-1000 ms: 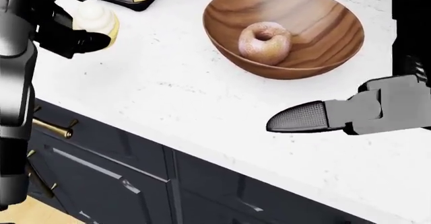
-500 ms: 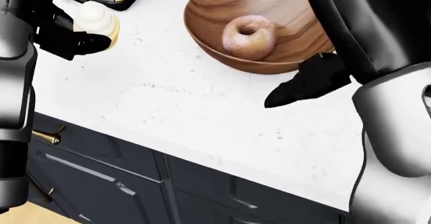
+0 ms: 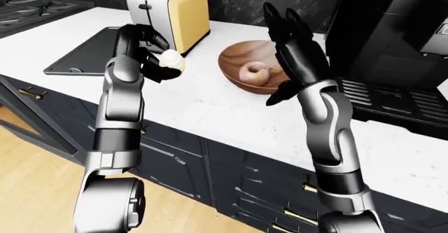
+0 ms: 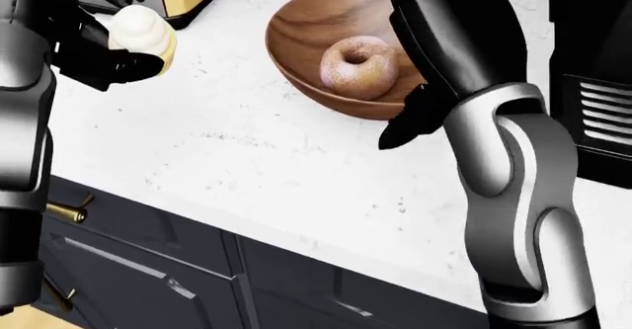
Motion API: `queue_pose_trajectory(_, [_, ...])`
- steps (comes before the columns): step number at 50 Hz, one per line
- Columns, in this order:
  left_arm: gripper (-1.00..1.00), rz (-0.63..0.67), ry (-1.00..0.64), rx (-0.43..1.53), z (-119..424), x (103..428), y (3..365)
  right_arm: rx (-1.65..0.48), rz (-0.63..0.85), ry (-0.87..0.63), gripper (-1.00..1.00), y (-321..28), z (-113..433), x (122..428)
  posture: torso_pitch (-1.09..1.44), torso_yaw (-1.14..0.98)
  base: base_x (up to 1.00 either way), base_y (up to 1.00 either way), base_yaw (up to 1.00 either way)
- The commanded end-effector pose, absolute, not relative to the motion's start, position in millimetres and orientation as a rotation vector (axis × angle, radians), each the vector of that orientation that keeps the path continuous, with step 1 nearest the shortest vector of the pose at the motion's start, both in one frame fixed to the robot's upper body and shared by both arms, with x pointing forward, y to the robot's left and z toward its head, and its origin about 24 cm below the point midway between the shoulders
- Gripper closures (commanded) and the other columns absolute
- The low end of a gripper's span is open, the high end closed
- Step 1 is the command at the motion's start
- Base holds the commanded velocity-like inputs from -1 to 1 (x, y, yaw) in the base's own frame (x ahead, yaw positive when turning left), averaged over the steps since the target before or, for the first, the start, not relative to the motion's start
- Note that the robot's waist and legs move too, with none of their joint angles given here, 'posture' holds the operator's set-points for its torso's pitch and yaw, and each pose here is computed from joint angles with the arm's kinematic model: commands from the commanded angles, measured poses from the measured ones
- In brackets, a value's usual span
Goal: Pick up the bowl with donut and place it on the tray. Pick up the cupcake and place it on the tray.
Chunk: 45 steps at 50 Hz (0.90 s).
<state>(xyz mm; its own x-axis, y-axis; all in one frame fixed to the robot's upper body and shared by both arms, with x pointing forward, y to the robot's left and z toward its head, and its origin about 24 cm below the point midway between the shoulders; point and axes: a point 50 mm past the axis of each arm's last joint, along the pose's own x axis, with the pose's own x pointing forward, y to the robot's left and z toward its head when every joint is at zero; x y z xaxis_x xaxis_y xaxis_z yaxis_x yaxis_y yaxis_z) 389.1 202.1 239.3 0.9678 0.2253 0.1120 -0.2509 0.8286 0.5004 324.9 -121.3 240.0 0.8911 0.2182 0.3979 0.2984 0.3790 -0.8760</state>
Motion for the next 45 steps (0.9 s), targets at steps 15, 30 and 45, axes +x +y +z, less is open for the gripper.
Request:
queue_pose_trajectory(15, [1.0,0.274,-0.167,0.54,266.6,384.2,201.7,-1.201,-0.082,-0.515,-0.91,-122.8,229.0,336.7,0.0,0.0,0.0,0.0,0.0])
queue_pose_trajectory(30, [1.0,0.268,-0.165,0.538,264.8,383.7,201.6,-1.222,-0.105,-0.463,-0.49,-132.3,206.4,354.9,0.0,0.0,0.0,0.0,0.0])
queue_pose_trajectory(45, [1.0,0.268,-0.167,0.537,263.5,384.1,202.3,-1.234,-0.111,-0.443,0.1,-134.7,193.1,360.0,0.0,0.0,0.0,0.0,0.0])
